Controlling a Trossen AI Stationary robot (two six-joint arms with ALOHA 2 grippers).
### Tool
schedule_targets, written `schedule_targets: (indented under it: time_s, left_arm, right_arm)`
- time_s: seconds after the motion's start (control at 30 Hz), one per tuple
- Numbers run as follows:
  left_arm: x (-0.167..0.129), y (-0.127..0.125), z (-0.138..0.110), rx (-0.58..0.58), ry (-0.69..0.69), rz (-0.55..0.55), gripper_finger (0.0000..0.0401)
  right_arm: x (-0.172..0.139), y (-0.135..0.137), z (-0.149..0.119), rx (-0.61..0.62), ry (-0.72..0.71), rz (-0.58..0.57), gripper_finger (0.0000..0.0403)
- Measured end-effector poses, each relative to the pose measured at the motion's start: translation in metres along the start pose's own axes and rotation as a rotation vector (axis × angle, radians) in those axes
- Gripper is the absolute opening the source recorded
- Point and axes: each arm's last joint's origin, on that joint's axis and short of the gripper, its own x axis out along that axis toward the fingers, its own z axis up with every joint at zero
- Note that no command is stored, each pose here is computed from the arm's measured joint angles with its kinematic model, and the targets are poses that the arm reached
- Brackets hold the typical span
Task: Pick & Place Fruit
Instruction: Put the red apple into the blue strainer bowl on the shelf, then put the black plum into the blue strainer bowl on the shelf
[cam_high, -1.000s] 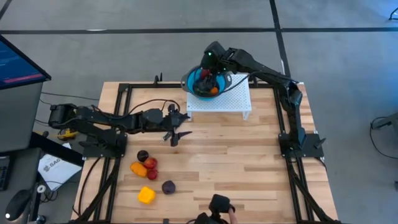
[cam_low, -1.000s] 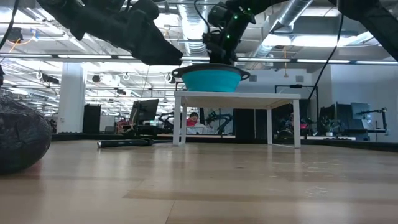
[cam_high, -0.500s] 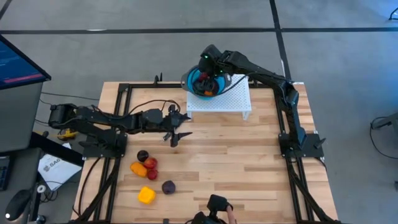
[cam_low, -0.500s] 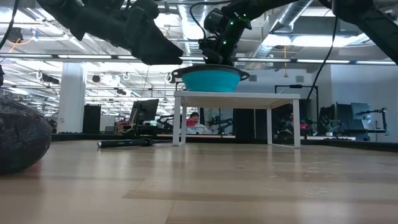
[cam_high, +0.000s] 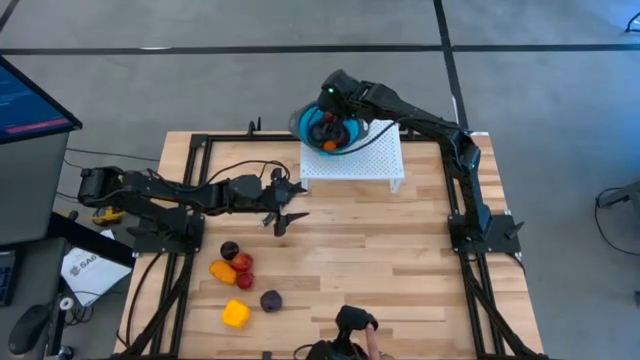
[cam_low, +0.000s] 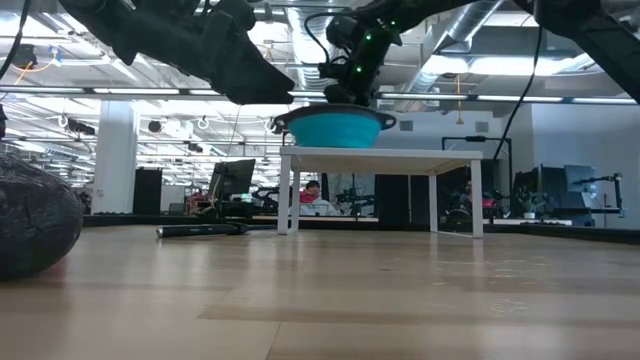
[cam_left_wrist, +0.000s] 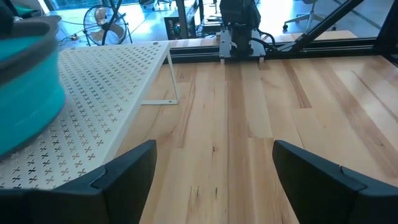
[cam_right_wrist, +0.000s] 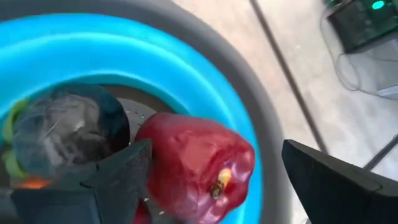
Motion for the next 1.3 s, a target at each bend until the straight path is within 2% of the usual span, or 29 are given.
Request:
schedule_targets:
  time_s: [0.43,0.77,1.0,1.13,1.3]
  left_arm:
    - [0.000,-0.004,0.000,0.004,-0.001,-0.013,0.0315]
    - [-0.005,-0.003,0.001,-0.002,0.013,-0.013,0.0315]
    - [-0.033,0.003,0.007,0.006,0.069,0.049,0.0315]
    - [-0.053,0.005,0.004,0.004,0.052,0.079,0.0315]
    - [-0.074,0.006,-0.009,-0.043,0.008,0.085,0.0314]
  right_arm:
    - [-0.023,-0.003,0.013,-0.018,-0.049,-0.011,0.0336]
    - [-0.071,0.012,0.022,-0.034,-0.095,0.033,0.0324]
    - [-0.086,0.039,0.022,-0.052,-0.087,0.155,0.0305]
    - [-0.089,0.067,0.016,-0.092,-0.074,0.204,0.0302]
    - [-0.106,0.106,-0.001,-0.085,-0.185,0.251,0.0302]
